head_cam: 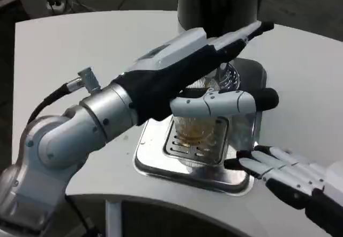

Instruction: Grasp the cup under the faucet to collect the drink, then remove the cup.

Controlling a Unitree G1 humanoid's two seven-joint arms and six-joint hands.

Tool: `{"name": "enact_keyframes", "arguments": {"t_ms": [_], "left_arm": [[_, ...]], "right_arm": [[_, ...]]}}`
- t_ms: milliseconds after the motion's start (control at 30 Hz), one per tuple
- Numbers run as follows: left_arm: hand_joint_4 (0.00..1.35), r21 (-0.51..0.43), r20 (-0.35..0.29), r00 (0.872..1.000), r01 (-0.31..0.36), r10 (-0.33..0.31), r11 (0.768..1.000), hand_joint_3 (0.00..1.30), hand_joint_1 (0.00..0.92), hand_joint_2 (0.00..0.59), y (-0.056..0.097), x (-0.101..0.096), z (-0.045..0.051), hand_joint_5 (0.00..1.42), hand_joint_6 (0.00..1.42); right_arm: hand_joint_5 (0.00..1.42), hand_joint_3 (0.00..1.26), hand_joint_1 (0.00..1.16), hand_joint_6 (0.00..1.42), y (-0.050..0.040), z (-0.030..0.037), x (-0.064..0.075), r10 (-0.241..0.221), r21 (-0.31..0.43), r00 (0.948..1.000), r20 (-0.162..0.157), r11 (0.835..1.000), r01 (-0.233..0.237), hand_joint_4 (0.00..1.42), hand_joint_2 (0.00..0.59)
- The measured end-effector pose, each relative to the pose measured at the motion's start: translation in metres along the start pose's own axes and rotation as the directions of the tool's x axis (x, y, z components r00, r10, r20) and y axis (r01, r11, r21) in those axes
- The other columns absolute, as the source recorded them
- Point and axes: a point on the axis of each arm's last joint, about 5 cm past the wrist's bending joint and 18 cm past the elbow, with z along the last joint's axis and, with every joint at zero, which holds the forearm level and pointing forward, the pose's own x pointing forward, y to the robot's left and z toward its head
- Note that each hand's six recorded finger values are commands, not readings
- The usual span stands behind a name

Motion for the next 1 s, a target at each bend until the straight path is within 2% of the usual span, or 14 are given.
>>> {"name": "enact_keyframes", "arguments": {"t_ms": [100,167,267,300,333,367,467,600,633,667,733,800,900,1000], "left_arm": [[0.0,-0.003,-0.002,1.0,-0.003,0.003,1.0,0.0,0.0,0.117,0.0,0.0,-0.0003,0.0,0.0],[0.0,-0.008,-0.004,1.0,-0.01,0.01,1.0,0.0,0.0,0.117,-0.001,-0.001,-0.0009,0.0,0.0],[0.0,-0.014,-0.008,1.0,-0.019,0.019,1.0,0.0,0.0,0.116,-0.002,-0.002,-0.0019,0.0,0.0],[0.0,-0.017,-0.008,1.0,-0.022,0.022,1.0,0.0,0.0,0.116,-0.002,-0.002,-0.0022,0.0,0.0],[0.0,-0.018,-0.009,1.0,-0.025,0.025,1.0,0.0,0.0,0.115,-0.003,-0.002,-0.0024,0.0,0.0],[0.0,-0.02,-0.011,0.999,-0.03,0.03,0.999,0.0,0.0,0.115,-0.003,-0.003,-0.0029,0.0,0.0],[0.0,-0.022,-0.014,0.999,-0.039,0.039,0.999,0.0,0.0,0.114,-0.003,-0.003,-0.0035,0.0,0.0],[0.0,-0.022,-0.013,0.999,-0.043,0.042,0.999,0.0,0.0,0.109,-0.003,-0.004,-0.0035,0.0,0.0],[0.0,-0.024,-0.013,0.999,-0.045,0.044,0.999,0.0,0.0,0.101,-0.003,-0.003,-0.0036,0.0,0.0],[0.0,-0.027,-0.012,0.999,-0.046,0.046,0.999,0.0,0.0,0.099,-0.004,-0.003,-0.0037,0.0,0.0],[0.0,-0.028,-0.012,0.999,-0.048,0.047,0.998,0.0,0.0,0.098,-0.004,-0.003,-0.0037,0.0,0.0],[0.0,-0.029,-0.012,0.999,-0.049,0.049,0.998,0.0,0.0,0.098,-0.004,-0.003,-0.0037,0.0,0.0],[0.0,-0.031,-0.01,0.999,-0.05,0.05,0.998,0.0,0.0,0.098,-0.004,-0.003,-0.0036,0.0,0.0],[0.0,-0.022,-0.013,0.999,-0.051,0.051,0.998,0.0,0.0,0.098,-0.004,-0.003,-0.0036,0.0,0.0]], "right_arm": [[0.07,0.14,0.61,0.06,0.0067,0.0,-0.001,-0.046,0.038,0.9986,-0.026,0.998,0.047,0.14,0.347],[0.07,0.14,0.7,0.08,0.0178,0.0005,0.0,-0.143,0.097,0.9868,-0.076,0.984,0.15,0.14,0.285],[0.07,0.14,0.76,0.1,0.0299,0.0006,0.006,-0.229,0.159,0.9682,-0.101,0.957,0.243,0.13,0.255],[0.07,0.13,0.78,0.1,0.0355,-0.0013,0.009,-0.261,0.187,0.9583,-0.117,0.942,0.279,0.13,0.245],[0.07,0.13,0.81,0.11,0.0383,-0.0026,0.011,-0.277,0.201,0.9526,-0.125,0.933,0.298,0.12,0.231],[0.07,0.13,0.82,0.12,0.0424,-0.0049,0.013,-0.302,0.218,0.9438,-0.135,0.92,0.325,0.12,0.228],[0.04,0.11,0.84,0.12,0.0605,-0.0138,0.027,-0.388,0.302,0.8994,-0.2,0.849,0.434,0.1,0.204],[0.02,0.08,0.86,0.11,0.0754,-0.0177,0.039,-0.44,0.371,0.8601,-0.258,0.777,0.509,0.07,0.185],[0.02,0.07,0.86,0.1,0.0831,-0.0197,0.046,-0.454,0.402,0.8419,-0.291,0.74,0.539,0.06,0.177],[0.02,0.07,0.86,0.1,0.091,-0.022,0.053,-0.452,0.429,0.8301,-0.327,0.712,0.556,0.06,0.175],[0.01,0.07,0.86,0.1,0.0955,-0.023,0.058,-0.45,0.443,0.8252,-0.342,0.698,0.564,0.06,0.173],[0.0,0.06,0.87,0.08,0.1045,-0.0252,0.071,-0.453,0.475,0.8102,-0.372,0.657,0.585,0.04,0.172],[0.0,0.02,0.88,0.05,0.1112,-0.0253,0.081,-0.441,0.504,0.8074,-0.392,0.631,0.59,0.01,0.175],[0.0,0.01,0.88,0.04,0.1143,-0.0243,0.1,-0.442,0.533,0.7959,-0.413,0.591,0.605,0.0,0.175]]}}
